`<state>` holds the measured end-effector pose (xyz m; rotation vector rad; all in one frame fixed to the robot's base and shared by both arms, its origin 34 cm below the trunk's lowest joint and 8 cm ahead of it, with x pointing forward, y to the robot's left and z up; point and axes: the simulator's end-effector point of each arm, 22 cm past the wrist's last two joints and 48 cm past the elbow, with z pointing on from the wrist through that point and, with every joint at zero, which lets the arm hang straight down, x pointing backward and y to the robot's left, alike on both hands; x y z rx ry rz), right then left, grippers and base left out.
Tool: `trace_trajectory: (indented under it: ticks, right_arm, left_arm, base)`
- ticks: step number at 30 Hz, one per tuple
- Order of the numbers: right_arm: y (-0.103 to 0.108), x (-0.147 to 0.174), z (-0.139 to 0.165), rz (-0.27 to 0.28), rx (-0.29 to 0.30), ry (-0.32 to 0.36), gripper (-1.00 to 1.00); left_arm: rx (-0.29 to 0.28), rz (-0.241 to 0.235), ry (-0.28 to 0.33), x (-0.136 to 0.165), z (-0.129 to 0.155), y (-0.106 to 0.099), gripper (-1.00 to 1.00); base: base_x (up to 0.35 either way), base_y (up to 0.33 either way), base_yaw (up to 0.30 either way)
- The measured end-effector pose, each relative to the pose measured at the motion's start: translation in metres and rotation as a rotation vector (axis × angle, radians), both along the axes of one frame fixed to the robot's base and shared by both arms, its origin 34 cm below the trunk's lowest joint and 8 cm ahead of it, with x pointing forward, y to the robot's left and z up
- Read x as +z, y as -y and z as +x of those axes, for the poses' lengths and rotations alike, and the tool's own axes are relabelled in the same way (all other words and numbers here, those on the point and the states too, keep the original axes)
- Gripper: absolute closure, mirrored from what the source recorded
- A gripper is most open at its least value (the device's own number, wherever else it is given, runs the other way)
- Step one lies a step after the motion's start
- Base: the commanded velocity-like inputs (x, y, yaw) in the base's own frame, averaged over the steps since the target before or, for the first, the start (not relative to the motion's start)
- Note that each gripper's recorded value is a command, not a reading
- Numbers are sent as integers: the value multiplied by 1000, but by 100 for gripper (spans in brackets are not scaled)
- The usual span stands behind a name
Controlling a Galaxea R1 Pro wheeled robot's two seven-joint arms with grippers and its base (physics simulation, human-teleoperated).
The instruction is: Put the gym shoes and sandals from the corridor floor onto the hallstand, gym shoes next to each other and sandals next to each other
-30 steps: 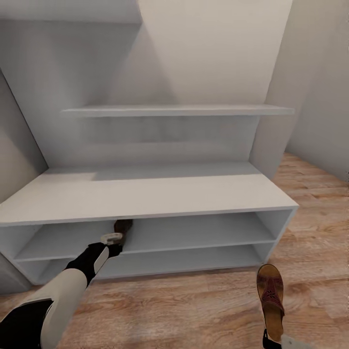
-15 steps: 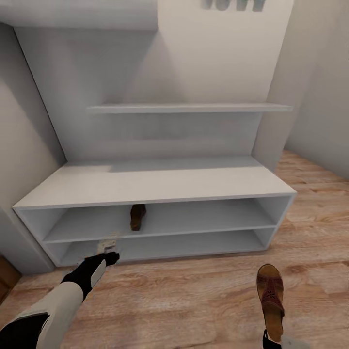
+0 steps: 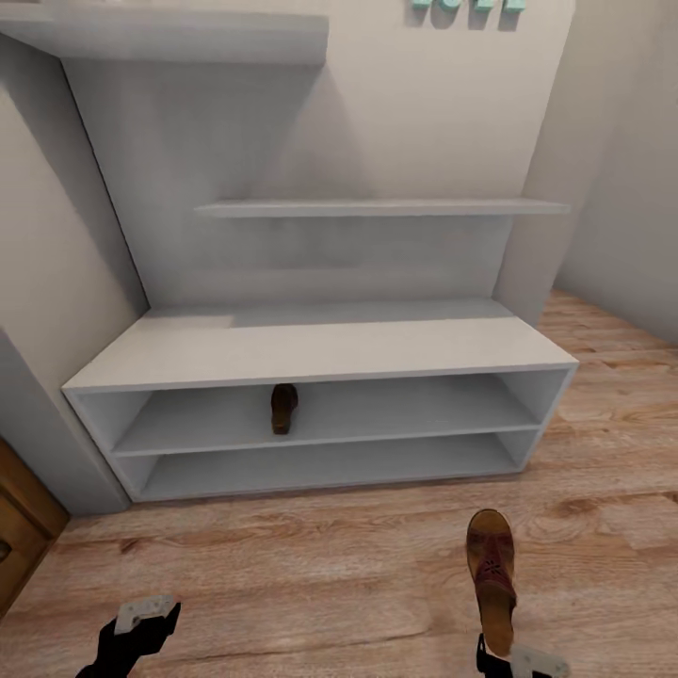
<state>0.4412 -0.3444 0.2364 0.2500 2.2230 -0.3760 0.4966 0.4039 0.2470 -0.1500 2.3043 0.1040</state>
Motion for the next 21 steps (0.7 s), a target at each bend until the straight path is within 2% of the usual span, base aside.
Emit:
trace_trajectory:
  ticks: [2, 3, 5, 11, 21]
  right_arm:
    - [-25, 1, 7, 22, 22, 7, 100]
    - [-50, 3, 17, 41, 38, -2, 100]
    - [-75, 11, 38, 40, 46, -31, 100]
    - [-89, 31, 67, 22, 67, -15, 100]
    - [-97, 39, 76, 20, 83, -1, 100]
  left_arm:
    - [-1, 3, 4, -1, -5, -1, -100]
    - [-3, 7, 16, -1, -8, 0, -100]
    - [-2, 9, 18, -5, -17, 2, -100]
    - [0, 12, 18, -7, -21, 0, -100]
    - [-3, 9, 19, -8, -22, 2, -100]
  base:
    - [-1, 1, 0]
    - [0, 0, 0]
    - [0, 0, 0]
    - [0, 0, 0]
    - [0, 5, 0]
